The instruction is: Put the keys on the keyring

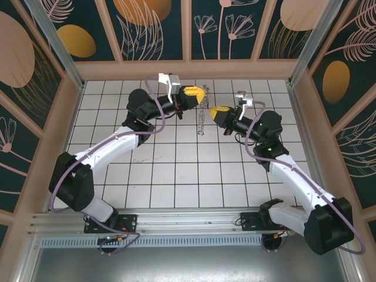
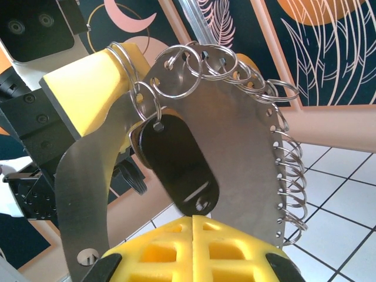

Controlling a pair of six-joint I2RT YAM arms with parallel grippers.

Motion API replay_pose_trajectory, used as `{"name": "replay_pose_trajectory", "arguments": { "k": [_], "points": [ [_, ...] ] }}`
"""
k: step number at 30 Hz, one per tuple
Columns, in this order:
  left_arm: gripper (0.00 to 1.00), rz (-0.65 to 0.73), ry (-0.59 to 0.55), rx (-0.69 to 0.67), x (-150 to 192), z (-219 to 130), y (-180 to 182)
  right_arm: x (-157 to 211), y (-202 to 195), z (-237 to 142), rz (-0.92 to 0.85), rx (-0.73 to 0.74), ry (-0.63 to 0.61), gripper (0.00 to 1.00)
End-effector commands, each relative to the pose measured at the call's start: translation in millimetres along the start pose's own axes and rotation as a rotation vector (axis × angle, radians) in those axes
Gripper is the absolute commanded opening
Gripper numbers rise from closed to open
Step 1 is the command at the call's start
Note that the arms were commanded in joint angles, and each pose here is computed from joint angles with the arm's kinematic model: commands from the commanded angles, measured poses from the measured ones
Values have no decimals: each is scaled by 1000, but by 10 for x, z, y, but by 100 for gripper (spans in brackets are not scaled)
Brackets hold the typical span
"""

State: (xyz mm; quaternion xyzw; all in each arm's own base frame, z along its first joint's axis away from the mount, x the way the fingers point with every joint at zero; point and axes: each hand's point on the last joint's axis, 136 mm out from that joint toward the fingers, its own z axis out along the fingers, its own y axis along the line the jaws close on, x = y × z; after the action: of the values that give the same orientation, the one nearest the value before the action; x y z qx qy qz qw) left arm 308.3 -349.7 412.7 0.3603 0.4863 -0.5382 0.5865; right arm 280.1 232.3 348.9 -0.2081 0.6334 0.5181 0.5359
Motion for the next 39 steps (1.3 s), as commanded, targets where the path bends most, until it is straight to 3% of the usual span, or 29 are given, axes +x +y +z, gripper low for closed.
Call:
{"name": "replay_pose_trajectory", "arguments": {
  "k": [1, 7, 9, 12, 31, 39],
  "points": [
    [0, 29, -56, 6, -157, -26, -33, -219, 113, -100, -75, 14, -61, 0],
    [0, -11, -47, 0, -119, -10, 7, -429, 188, -172, -110, 44, -96, 1],
    [0, -27, -52, 2, -115, -9, 9, -468, 203, -159, -111, 38, -100, 14],
    [0, -46, -62, 8, -122, -13, 0, -516, 219, -127, -111, 24, -107, 21],
    [0, -205, -210, 87, -152, -97, -49, -676, 231, -24, -85, -27, -164, 25],
    [0, -226, -281, 115, -198, -169, -76, -787, 132, -90, -67, 58, -217, 30]
  ]
}}
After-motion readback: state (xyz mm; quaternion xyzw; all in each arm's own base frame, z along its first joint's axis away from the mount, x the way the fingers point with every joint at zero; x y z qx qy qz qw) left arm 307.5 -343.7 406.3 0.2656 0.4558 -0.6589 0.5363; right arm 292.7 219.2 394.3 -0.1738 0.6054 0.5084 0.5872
